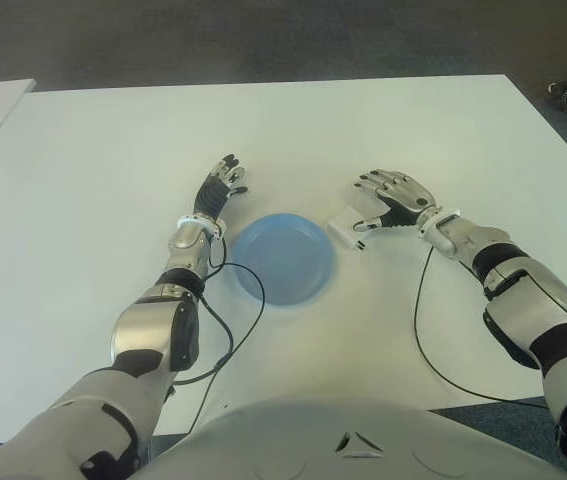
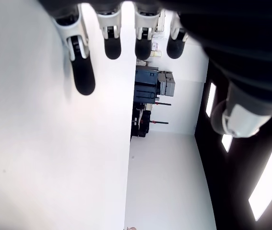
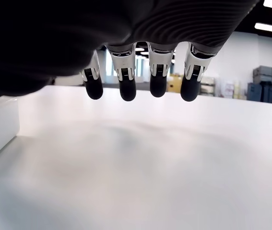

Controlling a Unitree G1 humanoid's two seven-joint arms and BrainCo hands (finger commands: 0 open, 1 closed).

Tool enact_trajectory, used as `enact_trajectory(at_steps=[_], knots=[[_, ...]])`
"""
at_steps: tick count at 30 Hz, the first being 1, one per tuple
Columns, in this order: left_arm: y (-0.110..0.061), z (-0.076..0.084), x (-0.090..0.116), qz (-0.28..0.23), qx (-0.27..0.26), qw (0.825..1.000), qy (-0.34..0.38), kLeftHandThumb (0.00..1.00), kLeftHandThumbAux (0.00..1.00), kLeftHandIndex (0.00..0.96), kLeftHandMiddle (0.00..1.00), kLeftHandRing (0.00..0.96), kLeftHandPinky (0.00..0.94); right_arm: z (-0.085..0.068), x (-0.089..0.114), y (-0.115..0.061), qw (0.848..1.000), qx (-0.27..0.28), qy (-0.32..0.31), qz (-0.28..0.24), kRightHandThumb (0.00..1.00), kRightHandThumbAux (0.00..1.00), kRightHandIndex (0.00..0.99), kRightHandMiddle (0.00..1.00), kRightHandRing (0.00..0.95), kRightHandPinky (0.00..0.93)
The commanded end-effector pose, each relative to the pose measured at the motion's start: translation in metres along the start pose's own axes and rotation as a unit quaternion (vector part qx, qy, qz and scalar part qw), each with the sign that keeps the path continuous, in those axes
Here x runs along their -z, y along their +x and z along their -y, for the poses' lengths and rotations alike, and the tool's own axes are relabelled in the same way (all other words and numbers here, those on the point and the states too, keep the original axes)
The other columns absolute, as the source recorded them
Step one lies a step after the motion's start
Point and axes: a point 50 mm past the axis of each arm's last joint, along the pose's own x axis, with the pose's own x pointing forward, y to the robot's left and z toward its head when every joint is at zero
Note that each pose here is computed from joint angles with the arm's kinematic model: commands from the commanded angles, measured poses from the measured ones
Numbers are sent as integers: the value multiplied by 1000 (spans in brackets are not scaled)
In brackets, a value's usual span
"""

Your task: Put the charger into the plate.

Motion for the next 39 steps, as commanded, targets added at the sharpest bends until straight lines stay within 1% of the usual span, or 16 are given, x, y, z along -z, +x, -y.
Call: enact_trajectory(at_steps=[1,11,14,18,22,26,31,36,39], knots=[[-12,-1,25,-59,-1,998,-14,40,503,0,0,0,52,-20,-5,-12,999,-35,7,7,329,104,0,0,0,0],[-12,-2,25,-59,-2,998,-11,27,497,0,0,2,63,-21,-6,-15,999,-26,16,15,308,109,0,0,0,0],[-12,-2,26,-60,-4,998,-10,23,497,0,0,6,70,-19,-6,-15,999,-16,22,18,286,112,0,0,0,0],[-12,-2,26,-63,-3,998,-8,18,498,0,0,10,73,-9,-7,-10,999,19,36,24,244,127,0,0,0,0],[-12,-3,26,-66,-3,998,-3,8,497,0,0,17,78,-6,-8,-10,997,40,58,21,207,150,0,0,0,0],[-12,-4,27,-71,-1,997,6,1,489,0,12,31,90,-2,-10,-10,988,86,130,0,175,201,0,0,0,0],[-13,-5,27,-76,1,997,13,0,475,0,34,53,109,4,-11,-9,977,132,169,-7,148,263,0,0,0,0],[-13,-6,28,-82,0,996,21,0,473,8,51,69,116,18,-16,-8,957,197,211,7,126,299,0,0,0,0],[-13,-7,28,-86,-1,996,25,0,476,16,60,78,118,24,-19,-7,949,223,223,16,110,304,0,0,0,0]])
